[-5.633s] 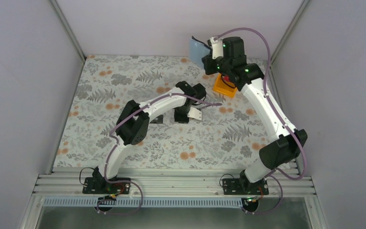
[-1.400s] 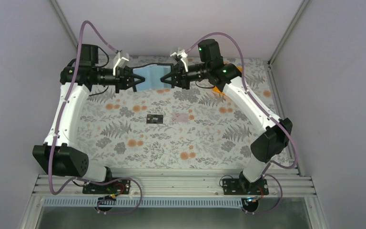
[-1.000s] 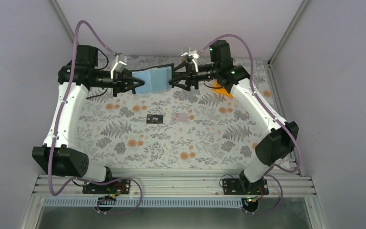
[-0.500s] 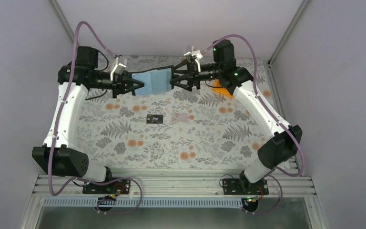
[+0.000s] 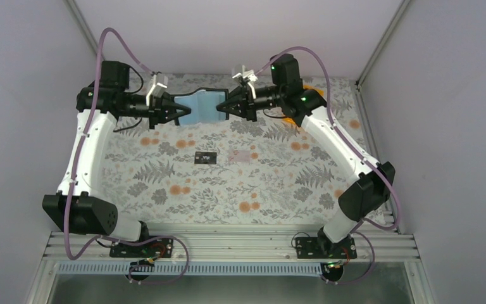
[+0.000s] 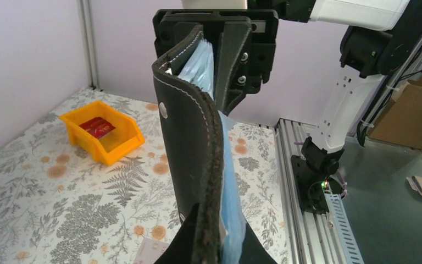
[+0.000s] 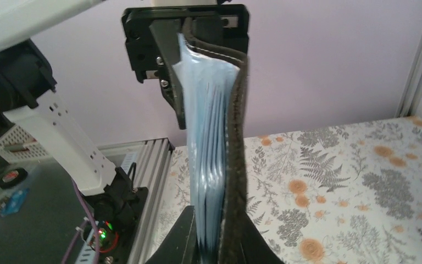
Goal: Take the credit cards out of the card holder
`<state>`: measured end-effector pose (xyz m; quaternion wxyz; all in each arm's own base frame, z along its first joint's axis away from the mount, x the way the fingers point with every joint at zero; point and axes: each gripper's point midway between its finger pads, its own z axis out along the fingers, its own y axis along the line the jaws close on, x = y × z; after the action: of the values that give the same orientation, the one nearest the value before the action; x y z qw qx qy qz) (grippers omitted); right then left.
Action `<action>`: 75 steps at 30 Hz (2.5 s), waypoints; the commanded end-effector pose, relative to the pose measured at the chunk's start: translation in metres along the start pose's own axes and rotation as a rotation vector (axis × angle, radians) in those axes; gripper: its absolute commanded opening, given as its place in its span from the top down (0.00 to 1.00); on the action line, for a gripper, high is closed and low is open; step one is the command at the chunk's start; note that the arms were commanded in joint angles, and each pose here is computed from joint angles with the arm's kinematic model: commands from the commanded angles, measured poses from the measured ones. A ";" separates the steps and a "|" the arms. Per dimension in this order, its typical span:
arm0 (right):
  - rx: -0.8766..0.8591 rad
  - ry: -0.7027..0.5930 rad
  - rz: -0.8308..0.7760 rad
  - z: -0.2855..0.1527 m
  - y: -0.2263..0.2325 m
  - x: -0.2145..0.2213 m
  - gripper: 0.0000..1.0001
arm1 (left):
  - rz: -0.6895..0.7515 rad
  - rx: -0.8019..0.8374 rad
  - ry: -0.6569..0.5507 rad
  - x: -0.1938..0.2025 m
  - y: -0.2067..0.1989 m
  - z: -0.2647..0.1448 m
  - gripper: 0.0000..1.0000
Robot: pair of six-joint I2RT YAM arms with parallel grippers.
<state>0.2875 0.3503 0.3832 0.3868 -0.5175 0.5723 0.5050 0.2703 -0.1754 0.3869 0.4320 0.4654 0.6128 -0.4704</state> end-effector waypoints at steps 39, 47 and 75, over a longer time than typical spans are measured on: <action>0.097 0.002 0.003 0.027 -0.004 -0.019 0.69 | -0.059 -0.076 0.013 0.015 0.024 0.003 0.98; 0.120 0.020 0.003 0.020 -0.010 -0.008 0.52 | -0.044 -0.035 -0.003 0.014 0.014 0.003 0.97; 0.006 0.025 0.061 0.044 -0.006 -0.003 0.81 | -0.008 0.019 -0.032 0.011 0.000 0.002 0.98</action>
<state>0.2887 0.3872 0.3747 0.3571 -0.5047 0.5937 0.5151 0.2765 -0.1736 0.3555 0.4094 0.4383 0.6419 -0.4777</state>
